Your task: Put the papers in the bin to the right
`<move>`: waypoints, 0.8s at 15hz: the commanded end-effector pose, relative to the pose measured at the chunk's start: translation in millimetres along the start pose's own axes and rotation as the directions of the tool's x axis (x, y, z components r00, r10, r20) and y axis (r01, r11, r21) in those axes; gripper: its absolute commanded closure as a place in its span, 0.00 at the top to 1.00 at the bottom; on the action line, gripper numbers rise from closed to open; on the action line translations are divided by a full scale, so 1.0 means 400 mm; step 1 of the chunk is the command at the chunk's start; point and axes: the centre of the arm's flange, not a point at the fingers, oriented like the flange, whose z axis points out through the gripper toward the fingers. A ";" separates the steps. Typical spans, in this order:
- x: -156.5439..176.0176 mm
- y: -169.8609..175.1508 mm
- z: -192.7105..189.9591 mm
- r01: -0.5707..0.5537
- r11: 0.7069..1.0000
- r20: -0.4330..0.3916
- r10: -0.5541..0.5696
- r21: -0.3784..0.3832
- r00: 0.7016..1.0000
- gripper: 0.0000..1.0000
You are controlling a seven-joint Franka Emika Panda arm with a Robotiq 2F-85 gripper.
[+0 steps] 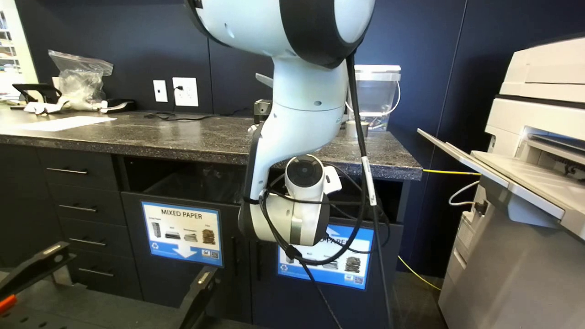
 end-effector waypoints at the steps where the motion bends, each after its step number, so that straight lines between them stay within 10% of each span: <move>1: 0.027 -0.003 -0.075 0.186 0.982 0.033 -0.187 0.039 0.982 1.00; 12: 0.174 -0.074 -0.303 0.310 0.951 0.252 -0.295 -0.018 0.922 1.00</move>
